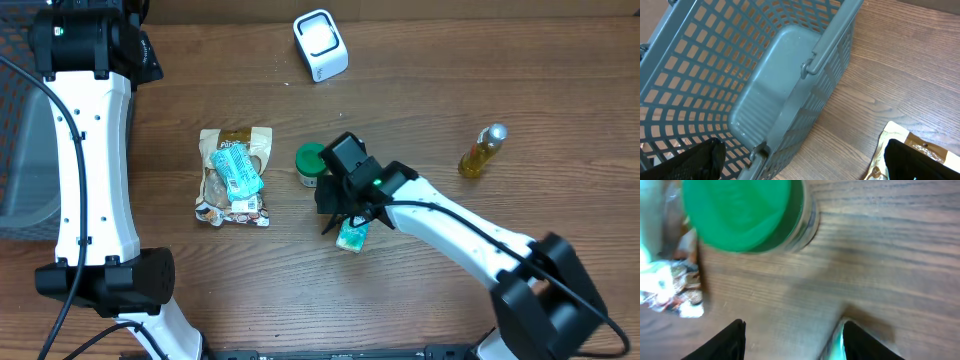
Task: Scan the item barcode
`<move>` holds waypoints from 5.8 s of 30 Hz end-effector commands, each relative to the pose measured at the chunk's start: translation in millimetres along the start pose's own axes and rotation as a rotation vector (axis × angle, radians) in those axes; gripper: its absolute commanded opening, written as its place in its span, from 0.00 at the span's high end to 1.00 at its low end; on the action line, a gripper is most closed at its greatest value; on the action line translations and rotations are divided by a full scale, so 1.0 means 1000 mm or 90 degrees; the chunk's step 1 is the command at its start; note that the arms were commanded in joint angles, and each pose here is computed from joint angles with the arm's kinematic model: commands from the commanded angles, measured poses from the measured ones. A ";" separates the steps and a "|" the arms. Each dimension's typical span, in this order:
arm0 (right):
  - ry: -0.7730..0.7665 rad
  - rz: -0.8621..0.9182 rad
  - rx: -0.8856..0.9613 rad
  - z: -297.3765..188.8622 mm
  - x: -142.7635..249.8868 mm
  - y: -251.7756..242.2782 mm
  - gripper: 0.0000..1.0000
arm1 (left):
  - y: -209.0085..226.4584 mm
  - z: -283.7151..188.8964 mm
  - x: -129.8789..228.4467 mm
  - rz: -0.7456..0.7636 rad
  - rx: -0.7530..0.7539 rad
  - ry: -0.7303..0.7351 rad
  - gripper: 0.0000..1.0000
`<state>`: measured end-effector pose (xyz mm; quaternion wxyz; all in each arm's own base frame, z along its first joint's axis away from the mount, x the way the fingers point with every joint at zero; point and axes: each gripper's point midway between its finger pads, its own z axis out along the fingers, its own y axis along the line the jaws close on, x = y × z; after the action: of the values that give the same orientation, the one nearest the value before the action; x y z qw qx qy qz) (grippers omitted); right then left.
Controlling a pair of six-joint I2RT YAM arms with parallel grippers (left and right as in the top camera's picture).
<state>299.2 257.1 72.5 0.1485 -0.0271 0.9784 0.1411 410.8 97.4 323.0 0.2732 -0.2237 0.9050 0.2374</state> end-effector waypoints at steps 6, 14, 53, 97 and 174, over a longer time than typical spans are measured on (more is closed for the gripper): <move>0.061 0.059 0.028 -0.008 0.019 -0.010 0.41 | 0.005 -0.006 -0.006 0.002 -0.007 -0.018 0.01; 0.104 0.062 0.063 0.004 0.041 -0.027 0.42 | 0.005 -0.006 -0.006 0.002 -0.007 -0.018 0.01; 0.050 0.043 0.061 0.023 0.035 -0.035 0.90 | 0.005 -0.006 -0.006 0.002 -0.007 -0.018 0.01; 0.047 -0.137 0.239 0.014 0.037 -0.012 0.56 | 0.005 -0.006 -0.006 0.002 -0.007 -0.018 0.00; 0.079 -0.172 0.288 0.017 0.037 -0.027 0.65 | 0.005 -0.006 -0.006 0.002 -0.007 -0.018 0.00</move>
<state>265.3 237.4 35.6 0.1015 -0.1359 0.9807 -0.0971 410.8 97.3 323.0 0.2733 -0.2237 0.9050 0.2373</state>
